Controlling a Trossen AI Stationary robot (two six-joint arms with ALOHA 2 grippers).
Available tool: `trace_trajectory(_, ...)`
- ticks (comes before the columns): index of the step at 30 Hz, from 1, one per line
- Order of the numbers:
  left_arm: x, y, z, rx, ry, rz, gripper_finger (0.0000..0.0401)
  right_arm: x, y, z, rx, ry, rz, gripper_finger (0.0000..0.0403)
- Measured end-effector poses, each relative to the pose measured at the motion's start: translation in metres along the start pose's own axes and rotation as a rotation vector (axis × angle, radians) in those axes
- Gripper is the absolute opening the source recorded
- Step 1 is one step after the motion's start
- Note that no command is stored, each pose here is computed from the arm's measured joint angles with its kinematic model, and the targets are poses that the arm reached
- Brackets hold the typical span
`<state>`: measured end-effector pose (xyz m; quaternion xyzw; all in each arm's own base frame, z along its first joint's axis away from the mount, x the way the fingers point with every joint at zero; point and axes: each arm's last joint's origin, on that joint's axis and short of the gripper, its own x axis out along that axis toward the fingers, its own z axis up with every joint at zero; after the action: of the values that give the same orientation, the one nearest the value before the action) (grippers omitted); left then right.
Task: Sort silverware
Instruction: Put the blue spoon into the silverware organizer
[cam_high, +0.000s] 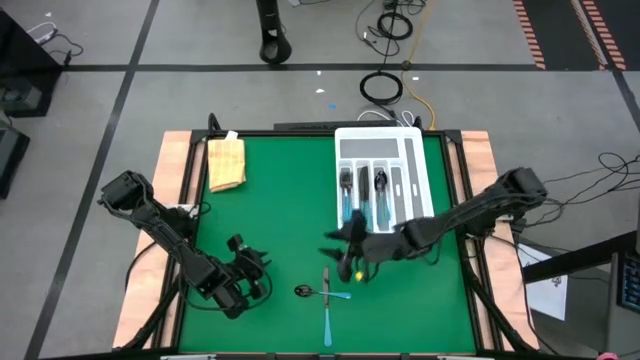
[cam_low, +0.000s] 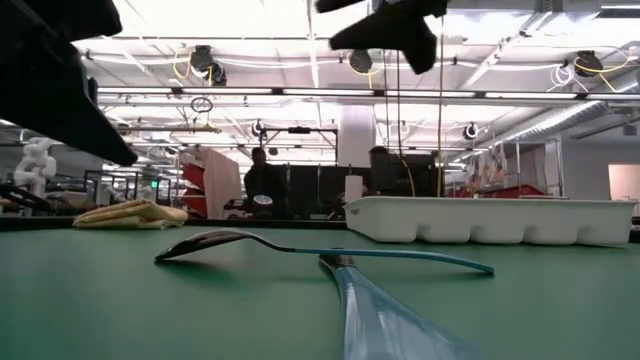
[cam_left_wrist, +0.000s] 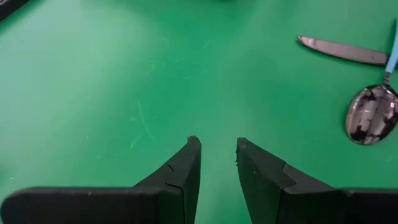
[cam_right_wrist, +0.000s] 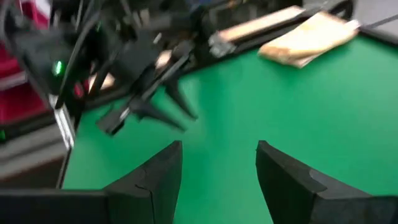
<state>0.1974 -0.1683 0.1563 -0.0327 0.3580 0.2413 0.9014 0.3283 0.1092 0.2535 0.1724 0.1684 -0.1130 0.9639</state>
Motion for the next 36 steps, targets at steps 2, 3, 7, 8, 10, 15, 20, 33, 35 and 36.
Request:
trace_trajectory(2,0.001,0.001,0.001,-0.006,0.001,0.005,0.0109,0.015,0.012,-0.009,-0.030,0.040,-0.002,0.0190)
trace_trajectory(3,0.002,0.001,0.002,-0.008,0.001,0.007,0.0109,0.023,0.018,-0.015,-0.043,0.058,-0.005,0.0190)
trace_trajectory(7,0.002,0.001,0.001,-0.008,0.000,0.007,0.0109,0.057,0.034,-0.046,-0.062,0.125,-0.030,0.0190)
trace_trajectory(8,0.002,0.001,0.001,-0.008,0.001,0.006,0.0109,0.064,0.036,-0.054,-0.054,0.140,-0.038,0.0190)
trace_trajectory(10,0.002,0.001,0.001,-0.008,0.001,0.006,0.0109,0.074,0.039,-0.070,-0.025,0.166,-0.052,0.0190)
trace_trajectory(15,0.002,0.001,0.001,-0.075,0.001,0.006,0.0109,0.082,0.044,-0.106,0.029,0.223,-0.072,0.0190)
trace_trajectory(20,0.002,0.001,0.001,-0.138,-0.001,0.006,0.0109,0.082,0.052,-0.134,0.031,0.268,-0.069,0.0190)
trace_trajectory(33,0.002,0.001,0.002,-0.140,-0.016,0.013,0.0109,0.086,0.047,-0.174,0.051,0.303,-0.189,0.0147)
trace_trajectory(35,0.002,0.001,0.002,-0.141,-0.016,0.012,0.0109,0.086,0.043,-0.174,0.061,0.314,-0.216,0.0098)
trace_trajectory(36,0.002,0.001,0.002,-0.141,-0.016,0.012,0.0109,0.087,0.042,-0.174,0.063,0.319,-0.225,0.0069)
